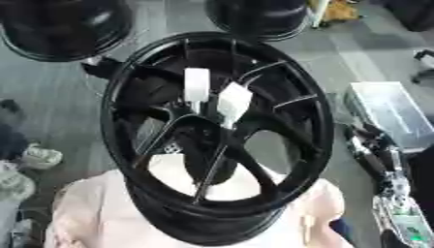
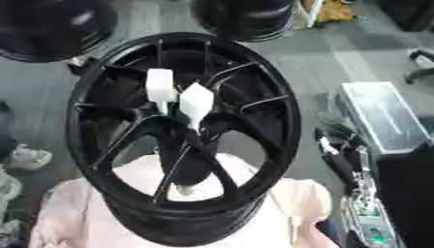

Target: Pull the pin out of the wheel hub.

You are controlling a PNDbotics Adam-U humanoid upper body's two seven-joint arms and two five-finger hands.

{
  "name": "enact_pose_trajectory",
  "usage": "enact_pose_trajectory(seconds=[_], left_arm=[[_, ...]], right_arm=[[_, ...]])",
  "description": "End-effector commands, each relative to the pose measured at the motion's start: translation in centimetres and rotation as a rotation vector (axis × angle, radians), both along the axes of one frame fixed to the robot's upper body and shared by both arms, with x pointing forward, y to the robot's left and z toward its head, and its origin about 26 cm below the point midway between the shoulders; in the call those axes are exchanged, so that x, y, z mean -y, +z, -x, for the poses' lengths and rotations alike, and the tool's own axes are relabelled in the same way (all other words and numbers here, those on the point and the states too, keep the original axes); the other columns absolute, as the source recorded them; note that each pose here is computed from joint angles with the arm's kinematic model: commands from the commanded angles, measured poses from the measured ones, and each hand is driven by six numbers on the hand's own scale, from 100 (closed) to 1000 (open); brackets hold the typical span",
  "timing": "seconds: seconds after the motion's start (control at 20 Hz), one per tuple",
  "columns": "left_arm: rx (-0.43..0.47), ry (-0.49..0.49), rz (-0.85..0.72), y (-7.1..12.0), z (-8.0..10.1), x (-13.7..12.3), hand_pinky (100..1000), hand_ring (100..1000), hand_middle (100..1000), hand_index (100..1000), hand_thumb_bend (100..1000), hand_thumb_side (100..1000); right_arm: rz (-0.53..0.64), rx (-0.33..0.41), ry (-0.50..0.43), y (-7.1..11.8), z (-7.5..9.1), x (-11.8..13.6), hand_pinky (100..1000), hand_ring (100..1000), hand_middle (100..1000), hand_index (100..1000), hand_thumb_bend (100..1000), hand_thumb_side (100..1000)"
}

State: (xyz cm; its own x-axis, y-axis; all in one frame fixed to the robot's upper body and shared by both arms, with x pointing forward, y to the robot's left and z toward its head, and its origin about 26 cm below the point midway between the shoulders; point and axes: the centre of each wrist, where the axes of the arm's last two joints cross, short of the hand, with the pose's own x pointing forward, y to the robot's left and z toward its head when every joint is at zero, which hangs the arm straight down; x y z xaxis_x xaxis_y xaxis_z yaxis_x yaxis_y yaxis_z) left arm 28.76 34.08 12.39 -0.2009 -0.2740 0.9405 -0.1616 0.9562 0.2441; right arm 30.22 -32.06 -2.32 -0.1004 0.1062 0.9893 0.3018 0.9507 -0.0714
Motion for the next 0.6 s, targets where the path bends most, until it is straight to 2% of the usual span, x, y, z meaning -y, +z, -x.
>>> enact_pose_trajectory(seconds=[0.05, 0.4, 0.6], left_arm=[[0.038, -0.007, -0.025, 1.2, 0.1, -0.1, 722, 724, 631, 684, 307, 677], [0.078, -0.029, -0.118, 2.9, -0.4, -1.0, 723, 727, 634, 688, 311, 658], [0.140, -0.111, -0.312, 6.1, -1.4, -2.2, 729, 733, 646, 703, 326, 622]], right_arm=[[0.020, 0.023, -0.005, 0.9, -0.3, 0.6, 653, 561, 692, 820, 409, 366], [0.022, 0.022, -0.003, 0.9, -0.3, 0.6, 653, 561, 692, 820, 411, 365], [0.034, 0.020, -0.004, 1.0, -0.3, 0.9, 653, 561, 691, 820, 411, 366]])
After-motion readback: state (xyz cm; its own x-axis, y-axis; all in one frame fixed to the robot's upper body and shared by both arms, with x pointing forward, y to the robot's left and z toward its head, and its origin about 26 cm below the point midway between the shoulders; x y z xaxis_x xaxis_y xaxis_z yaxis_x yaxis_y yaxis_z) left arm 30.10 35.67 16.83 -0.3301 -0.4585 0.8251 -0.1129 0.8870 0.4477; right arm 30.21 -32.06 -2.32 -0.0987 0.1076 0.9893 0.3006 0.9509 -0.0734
